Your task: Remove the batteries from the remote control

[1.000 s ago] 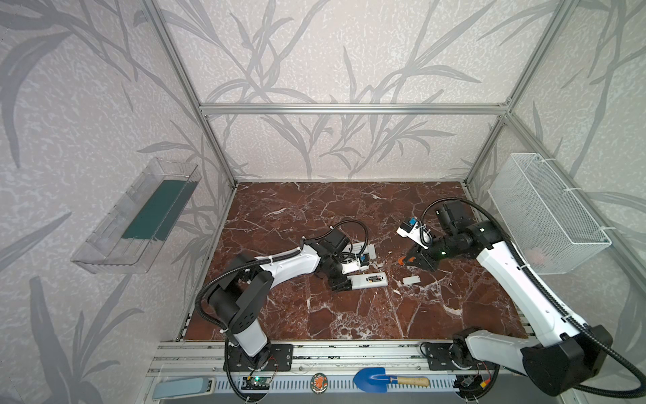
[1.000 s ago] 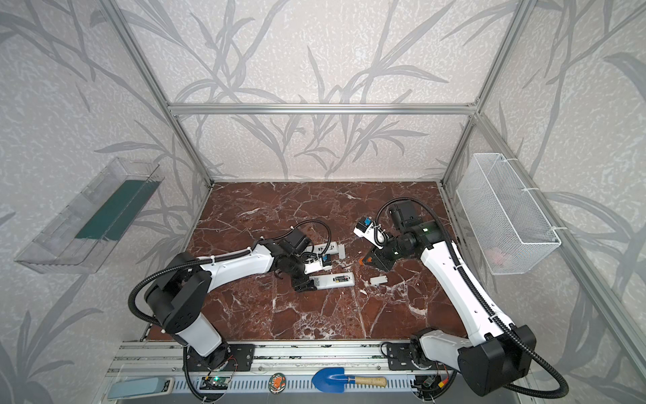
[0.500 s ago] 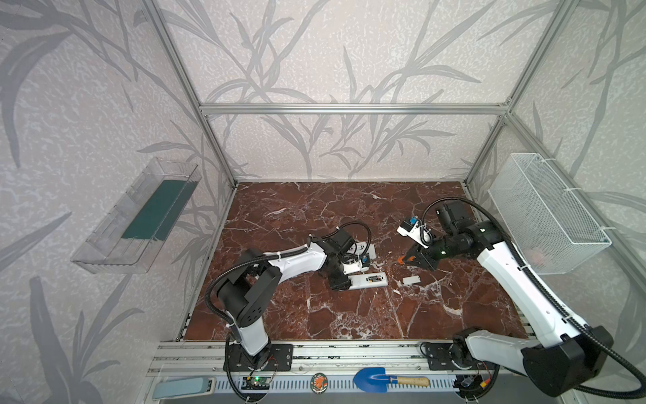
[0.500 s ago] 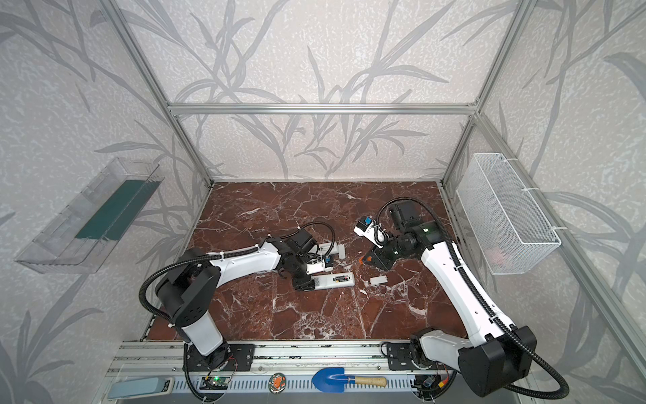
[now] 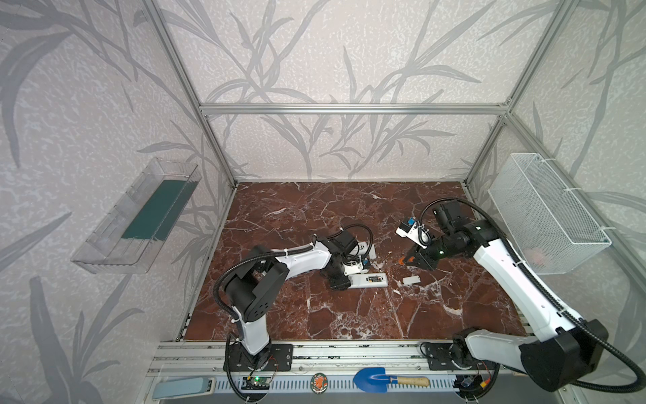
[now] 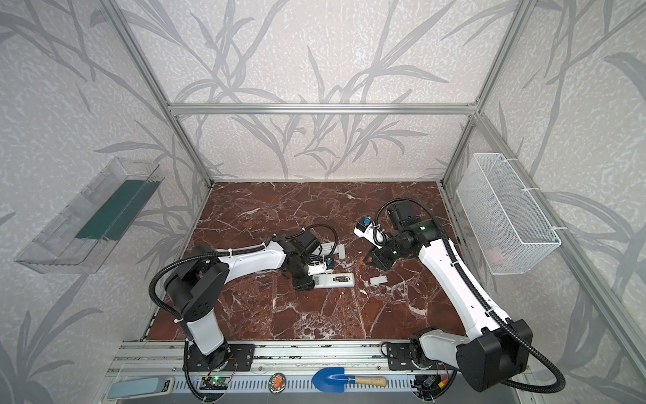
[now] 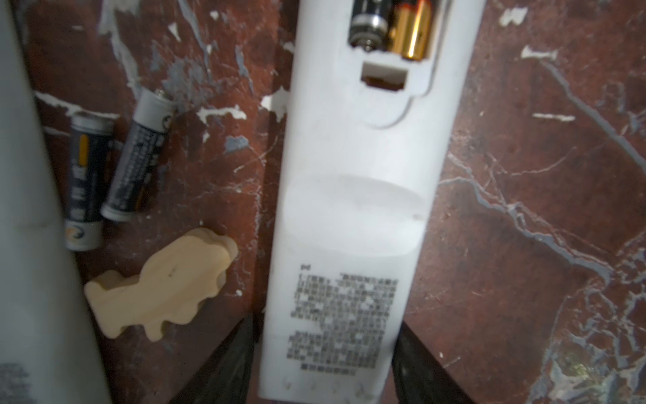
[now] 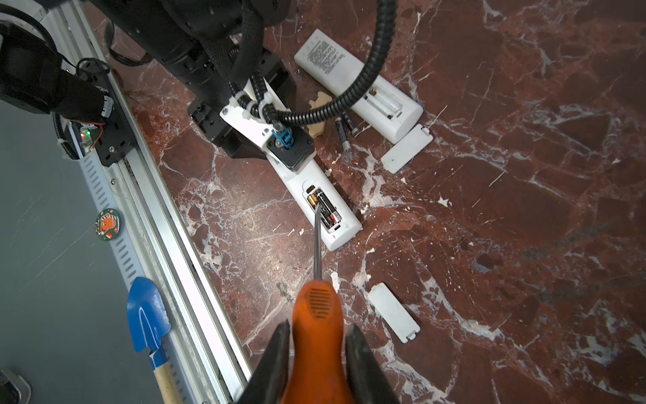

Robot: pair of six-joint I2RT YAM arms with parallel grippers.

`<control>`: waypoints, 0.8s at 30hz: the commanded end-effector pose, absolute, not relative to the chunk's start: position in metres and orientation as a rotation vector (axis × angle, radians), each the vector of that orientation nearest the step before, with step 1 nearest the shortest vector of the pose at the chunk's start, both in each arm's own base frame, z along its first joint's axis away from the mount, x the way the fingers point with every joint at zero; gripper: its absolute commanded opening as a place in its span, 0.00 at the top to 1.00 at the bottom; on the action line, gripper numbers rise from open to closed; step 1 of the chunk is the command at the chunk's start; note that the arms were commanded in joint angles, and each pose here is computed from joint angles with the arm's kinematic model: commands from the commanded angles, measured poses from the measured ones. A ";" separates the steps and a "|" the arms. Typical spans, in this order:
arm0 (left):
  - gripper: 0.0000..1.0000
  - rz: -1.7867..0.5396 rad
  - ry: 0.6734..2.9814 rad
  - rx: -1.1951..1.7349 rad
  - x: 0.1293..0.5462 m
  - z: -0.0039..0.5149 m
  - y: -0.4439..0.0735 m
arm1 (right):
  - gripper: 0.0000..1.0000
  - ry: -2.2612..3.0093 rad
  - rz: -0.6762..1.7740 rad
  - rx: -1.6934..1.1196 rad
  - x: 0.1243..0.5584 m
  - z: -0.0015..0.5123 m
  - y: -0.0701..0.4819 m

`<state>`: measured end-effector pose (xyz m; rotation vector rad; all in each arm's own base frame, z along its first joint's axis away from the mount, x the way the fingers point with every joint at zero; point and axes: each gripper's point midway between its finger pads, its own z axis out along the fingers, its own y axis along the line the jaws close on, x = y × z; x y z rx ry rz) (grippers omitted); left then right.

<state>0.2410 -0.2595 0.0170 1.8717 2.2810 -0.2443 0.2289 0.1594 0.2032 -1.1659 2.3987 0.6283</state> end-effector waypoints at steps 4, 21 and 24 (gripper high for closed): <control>0.62 -0.213 2.304 1.951 0.234 0.007 -0.254 | 1.00 2.436 0.628 -1.209 0.221 0.197 0.156; 0.82 -0.163 2.280 1.984 0.225 0.004 -0.247 | 1.00 2.480 0.636 -1.284 0.233 0.163 0.164; 0.84 -0.159 2.279 1.982 0.225 0.004 -0.246 | 1.00 2.510 0.616 -1.275 0.238 0.157 0.162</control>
